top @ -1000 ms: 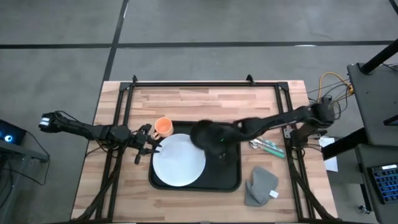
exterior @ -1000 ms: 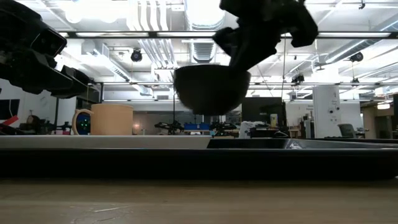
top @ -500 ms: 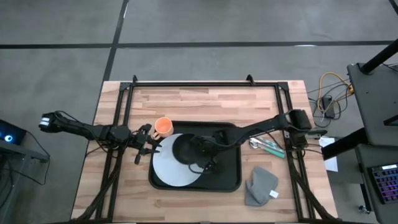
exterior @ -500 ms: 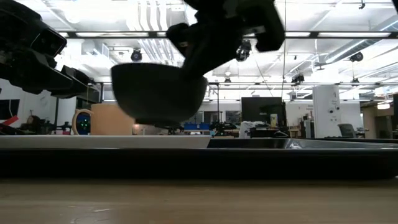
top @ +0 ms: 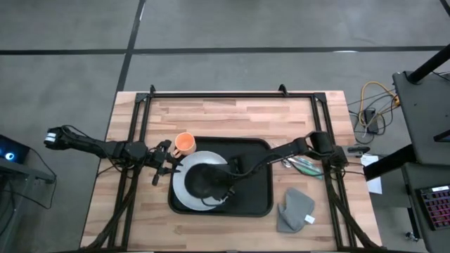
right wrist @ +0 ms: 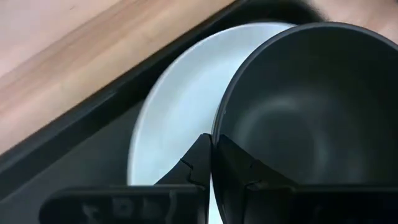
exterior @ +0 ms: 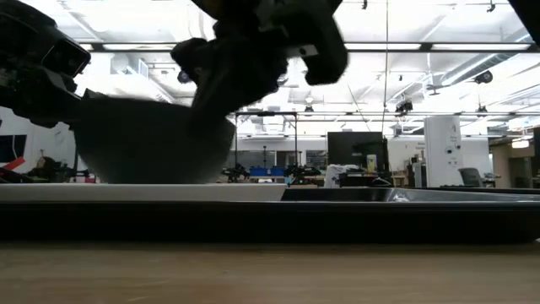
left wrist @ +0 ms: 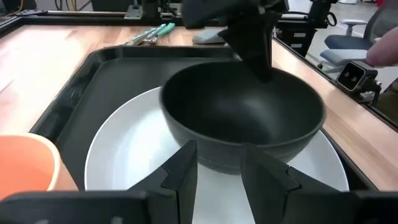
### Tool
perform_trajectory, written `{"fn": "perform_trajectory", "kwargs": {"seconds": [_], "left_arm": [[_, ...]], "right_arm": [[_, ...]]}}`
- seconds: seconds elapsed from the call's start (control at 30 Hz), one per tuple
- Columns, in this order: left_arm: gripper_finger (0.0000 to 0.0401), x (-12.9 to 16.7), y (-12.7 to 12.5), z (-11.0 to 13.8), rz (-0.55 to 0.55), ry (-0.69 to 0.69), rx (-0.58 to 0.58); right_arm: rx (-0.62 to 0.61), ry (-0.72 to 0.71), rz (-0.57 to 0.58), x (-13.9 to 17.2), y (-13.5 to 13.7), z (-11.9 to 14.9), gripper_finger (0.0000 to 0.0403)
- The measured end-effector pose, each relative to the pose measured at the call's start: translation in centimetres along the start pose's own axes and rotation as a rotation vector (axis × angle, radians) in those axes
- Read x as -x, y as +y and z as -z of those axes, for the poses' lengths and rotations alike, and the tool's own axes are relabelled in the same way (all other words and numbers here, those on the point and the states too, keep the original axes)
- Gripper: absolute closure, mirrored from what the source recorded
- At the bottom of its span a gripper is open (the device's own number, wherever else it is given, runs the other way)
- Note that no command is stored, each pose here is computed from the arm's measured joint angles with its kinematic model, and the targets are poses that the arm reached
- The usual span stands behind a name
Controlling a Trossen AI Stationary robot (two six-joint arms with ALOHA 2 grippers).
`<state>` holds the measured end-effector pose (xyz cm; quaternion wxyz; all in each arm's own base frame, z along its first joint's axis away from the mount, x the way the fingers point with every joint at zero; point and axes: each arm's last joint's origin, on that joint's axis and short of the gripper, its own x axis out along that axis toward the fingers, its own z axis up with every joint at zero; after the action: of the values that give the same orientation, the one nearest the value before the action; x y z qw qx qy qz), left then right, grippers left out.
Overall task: Set up tray
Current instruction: Put the black bowl on top of the white plate
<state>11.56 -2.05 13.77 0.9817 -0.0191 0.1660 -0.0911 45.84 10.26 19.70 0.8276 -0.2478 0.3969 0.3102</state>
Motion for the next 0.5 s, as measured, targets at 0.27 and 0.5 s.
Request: {"fn": "perform_trajectory", "kwargs": {"seconds": [0.27,0.5], "left_arm": [[0.0300,0.00,0.00,0.06,0.000,0.006,0.000],[0.0300,0.00,0.00,0.07,0.000,0.008,0.000]], "right_arm": [[-0.002,0.006,-0.001,0.58,0.10,-0.12,0.0394],[0.000,0.008,-0.001,0.44,0.12,-0.09,0.0394]]}}
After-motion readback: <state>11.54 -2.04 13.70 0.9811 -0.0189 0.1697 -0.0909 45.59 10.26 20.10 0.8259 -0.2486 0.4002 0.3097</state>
